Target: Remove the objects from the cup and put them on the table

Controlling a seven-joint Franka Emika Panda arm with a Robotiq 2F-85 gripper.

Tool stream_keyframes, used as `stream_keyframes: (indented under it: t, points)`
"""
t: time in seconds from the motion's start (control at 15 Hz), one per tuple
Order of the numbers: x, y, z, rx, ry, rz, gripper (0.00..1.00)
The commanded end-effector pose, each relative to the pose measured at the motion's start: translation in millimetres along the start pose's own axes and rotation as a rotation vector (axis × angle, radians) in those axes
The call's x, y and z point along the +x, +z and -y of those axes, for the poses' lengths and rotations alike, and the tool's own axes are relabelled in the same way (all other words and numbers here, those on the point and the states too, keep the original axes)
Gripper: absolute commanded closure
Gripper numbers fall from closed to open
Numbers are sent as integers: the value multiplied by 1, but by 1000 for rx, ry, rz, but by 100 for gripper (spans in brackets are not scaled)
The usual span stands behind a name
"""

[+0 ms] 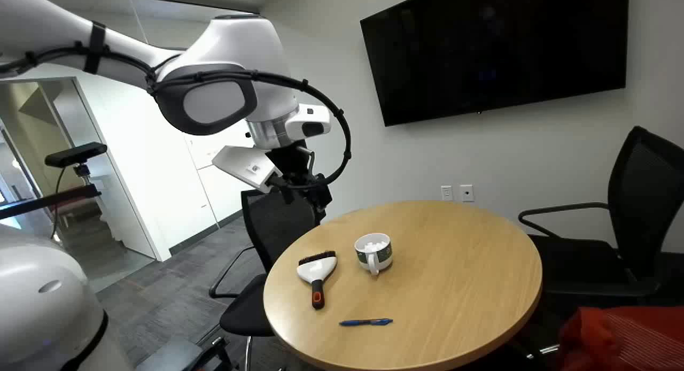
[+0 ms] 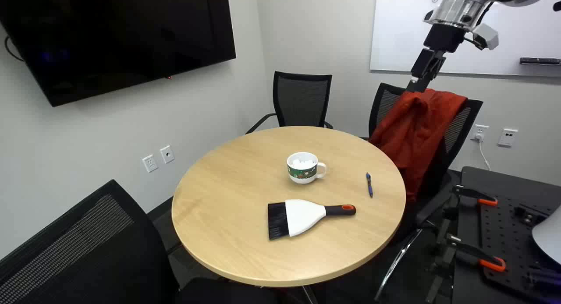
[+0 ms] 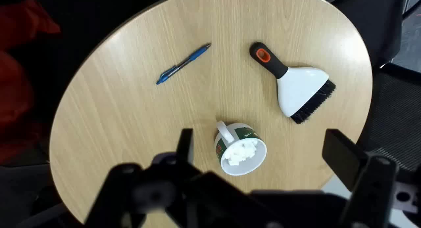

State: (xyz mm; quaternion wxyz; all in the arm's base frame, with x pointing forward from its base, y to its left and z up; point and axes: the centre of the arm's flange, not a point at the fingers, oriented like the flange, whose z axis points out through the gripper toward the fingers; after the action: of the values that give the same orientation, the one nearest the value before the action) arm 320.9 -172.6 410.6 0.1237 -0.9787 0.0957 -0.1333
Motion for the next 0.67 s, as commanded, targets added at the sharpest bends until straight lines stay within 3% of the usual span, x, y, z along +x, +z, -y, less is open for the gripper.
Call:
stream_keyframes:
  t: [0.0,0.33,0.6]
  points:
    - [0,0,0,0,0,0,0]
    - [0,0,0,0,0,0,0]
    - [48,-5,3,-44,-100,6,0]
